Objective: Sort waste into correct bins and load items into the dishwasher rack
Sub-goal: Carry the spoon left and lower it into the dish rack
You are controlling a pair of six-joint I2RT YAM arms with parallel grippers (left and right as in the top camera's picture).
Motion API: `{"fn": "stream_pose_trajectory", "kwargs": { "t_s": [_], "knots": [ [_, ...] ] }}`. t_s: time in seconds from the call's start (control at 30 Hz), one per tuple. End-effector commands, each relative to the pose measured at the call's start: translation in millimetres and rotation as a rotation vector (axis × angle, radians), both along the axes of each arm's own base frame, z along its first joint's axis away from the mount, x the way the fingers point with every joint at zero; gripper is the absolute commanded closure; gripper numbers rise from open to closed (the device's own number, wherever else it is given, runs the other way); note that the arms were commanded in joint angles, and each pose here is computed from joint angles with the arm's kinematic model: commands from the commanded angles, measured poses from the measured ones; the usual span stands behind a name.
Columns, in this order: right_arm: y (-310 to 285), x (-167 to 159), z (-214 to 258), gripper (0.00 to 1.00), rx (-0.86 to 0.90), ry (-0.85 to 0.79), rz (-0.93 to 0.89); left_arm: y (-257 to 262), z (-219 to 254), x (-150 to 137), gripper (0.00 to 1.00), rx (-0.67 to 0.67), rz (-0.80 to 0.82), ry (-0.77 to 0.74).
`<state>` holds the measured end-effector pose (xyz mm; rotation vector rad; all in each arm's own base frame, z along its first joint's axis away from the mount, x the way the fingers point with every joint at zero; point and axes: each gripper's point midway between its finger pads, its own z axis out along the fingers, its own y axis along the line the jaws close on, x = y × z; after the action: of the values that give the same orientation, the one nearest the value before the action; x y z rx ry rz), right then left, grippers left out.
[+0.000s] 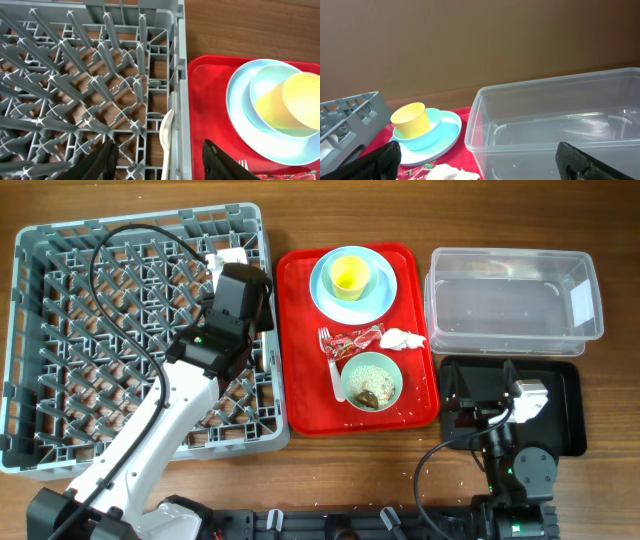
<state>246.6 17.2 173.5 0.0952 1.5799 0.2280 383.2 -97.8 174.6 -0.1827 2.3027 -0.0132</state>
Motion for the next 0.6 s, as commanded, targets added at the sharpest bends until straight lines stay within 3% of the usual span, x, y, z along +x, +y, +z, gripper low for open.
{"fn": "stream_pose_trajectory", "kwargs": {
  "t_s": [0.0,0.07,0.17,0.33,0.47,0.5,0.53,0.57],
  "knots": [
    [-1,0,1,0.0,0.006,-0.006,-0.003,-5,8,1,0.45,-0.046,0.011,-0.024],
    [-1,0,1,0.0,0.006,-0.006,-0.003,-10,12,-1,0.47,-0.091,-0.001,-0.025],
    [-1,0,1,0.0,0.007,-0.006,-0.003,-11,1,-13,0.63,-0.095,-0.015,0.043],
    [-1,0,1,0.0,0.006,-0.006,-0.003,-8,-16,-20,0.63,-0.114,0.037,0.112],
    [-1,0,1,0.0,0.006,-0.006,-0.003,-13,-36,-8,0.72,-0.104,0.04,0.132],
    [-1,0,1,0.0,0.006,-0.006,-0.003,-15,-44,-2,0.73,-0.102,0.039,0.137],
    [-1,0,1,0.0,0.006,-0.006,-0.003,-17,-50,0,0.66,-0.104,0.035,0.147],
    [-1,0,1,0.0,0.006,-0.006,-0.003,-26,-58,1,0.57,-0.098,-0.068,0.177]
  ]
}}
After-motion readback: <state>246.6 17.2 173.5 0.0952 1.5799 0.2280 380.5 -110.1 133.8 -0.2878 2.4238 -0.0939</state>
